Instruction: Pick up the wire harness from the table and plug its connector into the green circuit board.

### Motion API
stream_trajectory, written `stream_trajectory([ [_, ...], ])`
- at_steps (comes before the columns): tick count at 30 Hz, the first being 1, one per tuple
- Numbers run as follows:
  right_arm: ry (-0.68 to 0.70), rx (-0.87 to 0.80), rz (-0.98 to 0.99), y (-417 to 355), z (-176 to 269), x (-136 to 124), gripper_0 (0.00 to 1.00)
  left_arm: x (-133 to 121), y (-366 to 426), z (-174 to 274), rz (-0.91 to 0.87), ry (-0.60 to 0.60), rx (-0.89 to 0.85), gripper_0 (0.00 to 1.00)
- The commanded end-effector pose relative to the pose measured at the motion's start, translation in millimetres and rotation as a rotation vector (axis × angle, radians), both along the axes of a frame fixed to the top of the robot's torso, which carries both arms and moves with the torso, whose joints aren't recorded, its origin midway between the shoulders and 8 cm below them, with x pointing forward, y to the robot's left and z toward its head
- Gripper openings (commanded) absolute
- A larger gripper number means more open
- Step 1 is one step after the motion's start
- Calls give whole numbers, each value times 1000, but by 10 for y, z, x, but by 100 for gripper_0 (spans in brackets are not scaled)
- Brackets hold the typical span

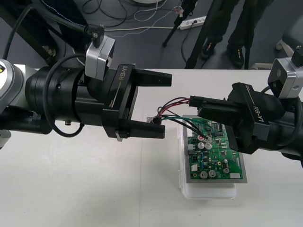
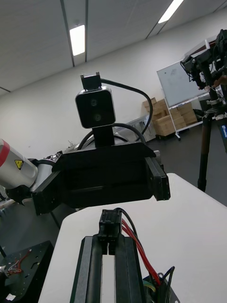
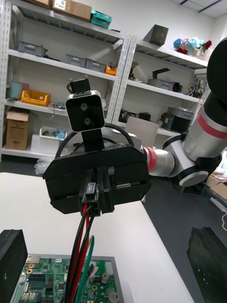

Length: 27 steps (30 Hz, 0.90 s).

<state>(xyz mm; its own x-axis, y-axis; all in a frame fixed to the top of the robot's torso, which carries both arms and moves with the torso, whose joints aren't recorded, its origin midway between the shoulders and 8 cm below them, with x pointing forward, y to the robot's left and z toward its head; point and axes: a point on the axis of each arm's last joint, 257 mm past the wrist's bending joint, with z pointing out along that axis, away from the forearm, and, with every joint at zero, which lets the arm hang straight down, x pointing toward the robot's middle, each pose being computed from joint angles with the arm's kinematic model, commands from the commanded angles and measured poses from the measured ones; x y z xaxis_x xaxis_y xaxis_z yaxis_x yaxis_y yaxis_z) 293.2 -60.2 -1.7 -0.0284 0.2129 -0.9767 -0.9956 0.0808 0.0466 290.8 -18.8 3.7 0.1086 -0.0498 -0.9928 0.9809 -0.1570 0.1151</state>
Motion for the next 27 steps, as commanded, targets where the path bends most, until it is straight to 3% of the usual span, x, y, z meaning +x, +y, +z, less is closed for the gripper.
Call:
stream_trajectory([
  [1, -30, 16, 17, 78, 94, -26, 0, -143, -114, -13, -73, -21, 5, 100],
  [27, -35, 38, -10, 63, 146, 38, 0, -116, -296, 101, -103, 50, -31, 100],
])
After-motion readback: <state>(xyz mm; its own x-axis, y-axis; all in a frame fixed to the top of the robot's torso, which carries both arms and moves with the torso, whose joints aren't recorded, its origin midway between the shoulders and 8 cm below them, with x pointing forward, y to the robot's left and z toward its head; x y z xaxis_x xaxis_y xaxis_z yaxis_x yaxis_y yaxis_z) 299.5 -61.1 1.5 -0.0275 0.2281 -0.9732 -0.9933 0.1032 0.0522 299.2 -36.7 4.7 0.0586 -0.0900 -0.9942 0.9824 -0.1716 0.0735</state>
